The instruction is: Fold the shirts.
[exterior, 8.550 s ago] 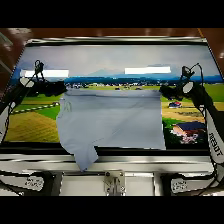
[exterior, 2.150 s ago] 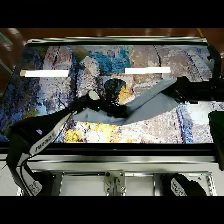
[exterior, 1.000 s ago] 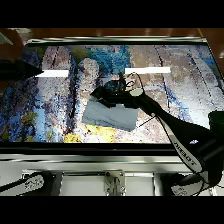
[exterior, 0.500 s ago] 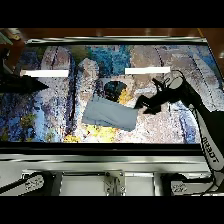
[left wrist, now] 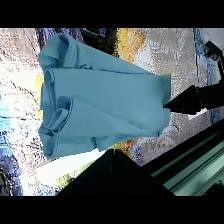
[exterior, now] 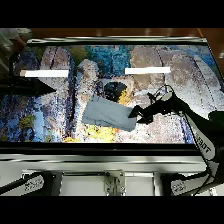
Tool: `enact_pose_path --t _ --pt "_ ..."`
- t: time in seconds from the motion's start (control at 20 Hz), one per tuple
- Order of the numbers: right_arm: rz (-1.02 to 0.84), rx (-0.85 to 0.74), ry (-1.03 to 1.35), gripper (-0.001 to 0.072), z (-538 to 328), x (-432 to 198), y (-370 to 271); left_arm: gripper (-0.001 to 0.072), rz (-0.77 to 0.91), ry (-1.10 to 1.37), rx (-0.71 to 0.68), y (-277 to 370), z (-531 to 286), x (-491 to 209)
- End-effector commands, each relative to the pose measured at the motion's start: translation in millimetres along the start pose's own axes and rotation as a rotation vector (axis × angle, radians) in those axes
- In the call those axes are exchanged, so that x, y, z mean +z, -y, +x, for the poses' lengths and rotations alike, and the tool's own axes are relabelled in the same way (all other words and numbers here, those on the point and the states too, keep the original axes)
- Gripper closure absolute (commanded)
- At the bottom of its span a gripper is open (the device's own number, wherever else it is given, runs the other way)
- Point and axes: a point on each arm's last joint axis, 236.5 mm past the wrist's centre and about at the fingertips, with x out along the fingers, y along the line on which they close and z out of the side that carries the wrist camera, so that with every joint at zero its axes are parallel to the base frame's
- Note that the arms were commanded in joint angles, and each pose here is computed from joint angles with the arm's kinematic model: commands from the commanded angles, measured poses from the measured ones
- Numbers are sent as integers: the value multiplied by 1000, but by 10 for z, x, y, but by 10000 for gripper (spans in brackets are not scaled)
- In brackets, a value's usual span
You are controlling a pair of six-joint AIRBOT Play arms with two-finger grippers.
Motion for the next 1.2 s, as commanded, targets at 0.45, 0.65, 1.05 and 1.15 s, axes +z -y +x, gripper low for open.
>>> enact_pose_path --t 0.45,0.65,1.05,1.15 --pt "-194 32 488 642 -2373 842 -529 673 -2 -25 -17 111 85 -47" --pt "2 -281 750 642 -3953 485 425 674 -2 -26 -17 112 85 -50" --pt "356 -541 1017 642 -5335 -383 2071 673 6 -107 -62 327 -17 -278" --pt "373 -521 1060 642 -5444 -388 2258 673 5 -103 -62 387 -62 -289"
